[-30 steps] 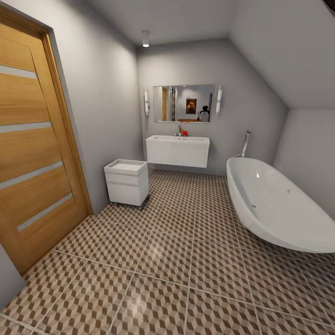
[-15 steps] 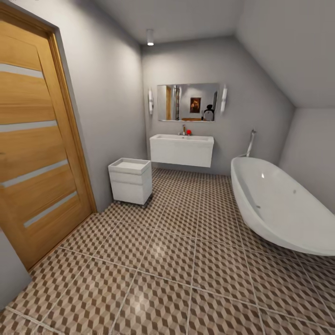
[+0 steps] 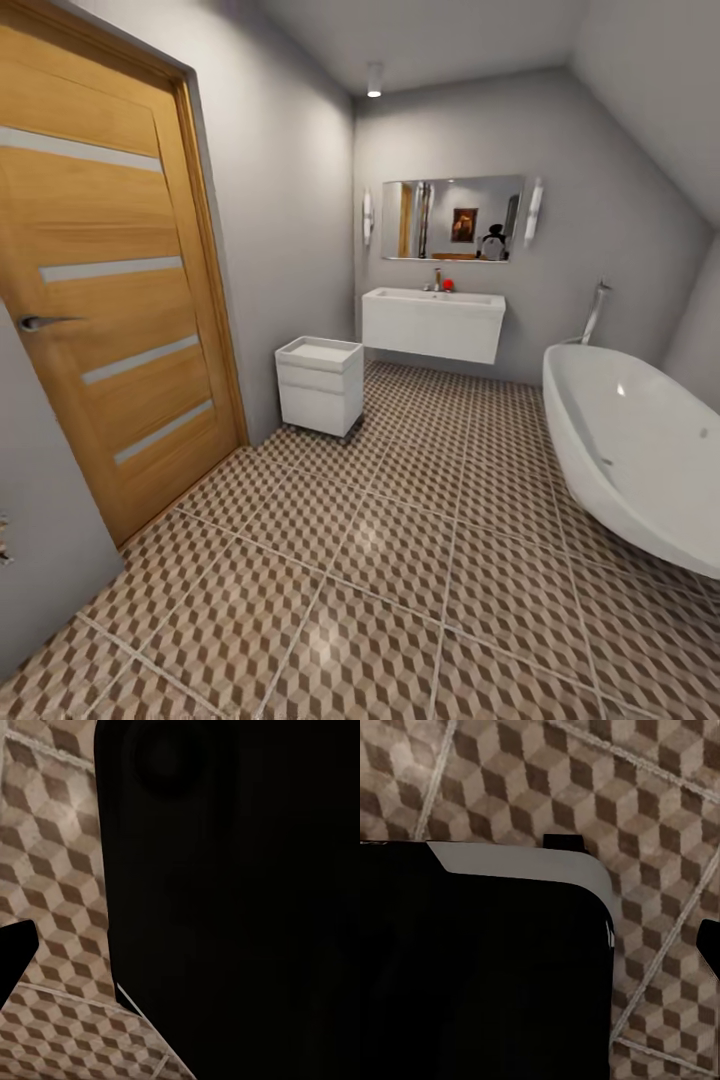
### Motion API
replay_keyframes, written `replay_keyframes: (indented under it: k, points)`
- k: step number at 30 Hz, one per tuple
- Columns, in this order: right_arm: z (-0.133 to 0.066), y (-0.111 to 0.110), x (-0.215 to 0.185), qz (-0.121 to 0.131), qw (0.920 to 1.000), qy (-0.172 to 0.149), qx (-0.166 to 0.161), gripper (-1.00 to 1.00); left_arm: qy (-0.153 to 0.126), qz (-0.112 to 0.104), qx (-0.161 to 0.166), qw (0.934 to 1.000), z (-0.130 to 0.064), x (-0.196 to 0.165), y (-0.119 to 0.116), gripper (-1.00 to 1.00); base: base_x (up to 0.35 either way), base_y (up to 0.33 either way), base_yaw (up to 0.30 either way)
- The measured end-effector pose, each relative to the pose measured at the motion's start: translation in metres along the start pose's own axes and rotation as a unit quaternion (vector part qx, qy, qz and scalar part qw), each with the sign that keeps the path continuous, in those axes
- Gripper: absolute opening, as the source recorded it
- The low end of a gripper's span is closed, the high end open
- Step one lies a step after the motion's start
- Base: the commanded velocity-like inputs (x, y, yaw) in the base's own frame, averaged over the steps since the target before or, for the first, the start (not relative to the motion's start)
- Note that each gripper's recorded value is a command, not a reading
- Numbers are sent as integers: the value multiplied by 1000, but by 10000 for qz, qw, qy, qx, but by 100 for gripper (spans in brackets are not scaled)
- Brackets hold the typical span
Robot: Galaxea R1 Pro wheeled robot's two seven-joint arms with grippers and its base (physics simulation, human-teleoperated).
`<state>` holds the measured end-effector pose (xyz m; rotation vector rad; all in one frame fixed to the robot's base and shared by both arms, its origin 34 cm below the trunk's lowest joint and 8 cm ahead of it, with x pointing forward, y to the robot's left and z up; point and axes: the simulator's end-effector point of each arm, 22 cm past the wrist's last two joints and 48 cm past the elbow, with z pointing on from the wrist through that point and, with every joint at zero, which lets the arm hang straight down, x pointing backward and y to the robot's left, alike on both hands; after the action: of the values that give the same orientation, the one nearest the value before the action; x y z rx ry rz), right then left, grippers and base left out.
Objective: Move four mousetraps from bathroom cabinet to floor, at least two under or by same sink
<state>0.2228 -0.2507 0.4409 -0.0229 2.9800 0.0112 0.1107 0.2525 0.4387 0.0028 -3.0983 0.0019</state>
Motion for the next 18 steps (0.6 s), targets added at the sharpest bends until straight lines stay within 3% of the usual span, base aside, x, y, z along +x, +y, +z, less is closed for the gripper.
replay_keyframes:
  k: [18]
  points:
    - [0, 0, 1, -18, 10000, 12, 5, 100, -1, 0, 0, 10000, 0, 0, 0, 100, 0, 0, 289]
